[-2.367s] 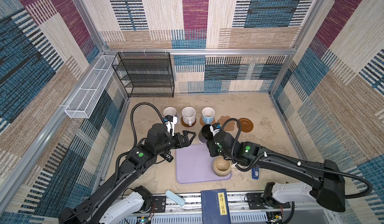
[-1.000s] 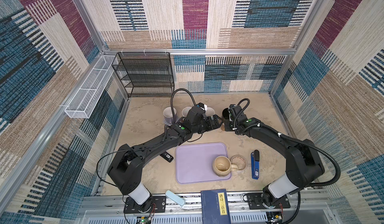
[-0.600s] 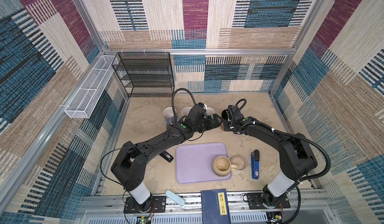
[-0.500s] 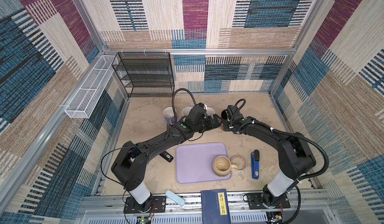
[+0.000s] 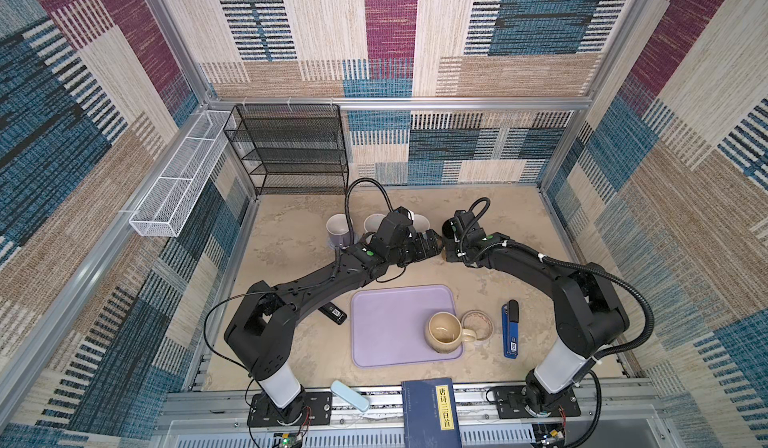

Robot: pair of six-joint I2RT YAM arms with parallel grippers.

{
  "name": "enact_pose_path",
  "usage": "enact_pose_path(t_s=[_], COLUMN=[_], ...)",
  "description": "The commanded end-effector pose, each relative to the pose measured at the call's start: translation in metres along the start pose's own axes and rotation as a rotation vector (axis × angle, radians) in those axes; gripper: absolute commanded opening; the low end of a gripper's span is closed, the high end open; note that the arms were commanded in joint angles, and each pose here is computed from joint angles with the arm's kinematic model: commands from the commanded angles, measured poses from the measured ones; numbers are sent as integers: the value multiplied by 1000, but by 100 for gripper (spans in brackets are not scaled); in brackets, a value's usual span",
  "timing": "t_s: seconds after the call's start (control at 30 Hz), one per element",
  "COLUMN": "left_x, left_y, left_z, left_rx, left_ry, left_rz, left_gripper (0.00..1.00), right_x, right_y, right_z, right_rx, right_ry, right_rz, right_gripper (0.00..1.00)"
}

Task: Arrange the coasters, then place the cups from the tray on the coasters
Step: 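Lower the black mug onto the cork cloud coaster and open the right gripper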

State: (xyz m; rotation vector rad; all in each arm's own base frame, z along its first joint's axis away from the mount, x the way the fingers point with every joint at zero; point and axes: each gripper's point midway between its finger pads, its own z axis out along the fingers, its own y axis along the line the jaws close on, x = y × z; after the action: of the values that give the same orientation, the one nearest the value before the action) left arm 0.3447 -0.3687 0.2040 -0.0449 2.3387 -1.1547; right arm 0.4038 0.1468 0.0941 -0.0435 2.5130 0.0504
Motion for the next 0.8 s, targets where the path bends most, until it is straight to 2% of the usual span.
enact_pose_path(t_s=[0.0,0.33,0.4,0.47,0.5,0.77], left_x=[1,0,0,0,0,1], left_y=[-2,-1,-1,0,0,5], left_z=[-1,-5,-5,-5,-6,-11], left_rx=[10,7,6,-4,-8,-22], left_ry=[2,-8,-10,-8,-6,-18], left_rz=[23,25,26,27,29,33], left_gripper=[99,99,99,99,99,99], right_x=[-18,-11,-12,-12,-13,-13], right_y=[1,-1,-1,0,0,-4], right_z=[-4,0,-2,-4,-4,-13], right_rx=[-8,1,-2,-7,-7,-1], right_ry=[-78,-41,-42,-39,-42,-48], right_rz=[25,35,38,42,43,61], right_gripper=[0,1,14,31,34,42])
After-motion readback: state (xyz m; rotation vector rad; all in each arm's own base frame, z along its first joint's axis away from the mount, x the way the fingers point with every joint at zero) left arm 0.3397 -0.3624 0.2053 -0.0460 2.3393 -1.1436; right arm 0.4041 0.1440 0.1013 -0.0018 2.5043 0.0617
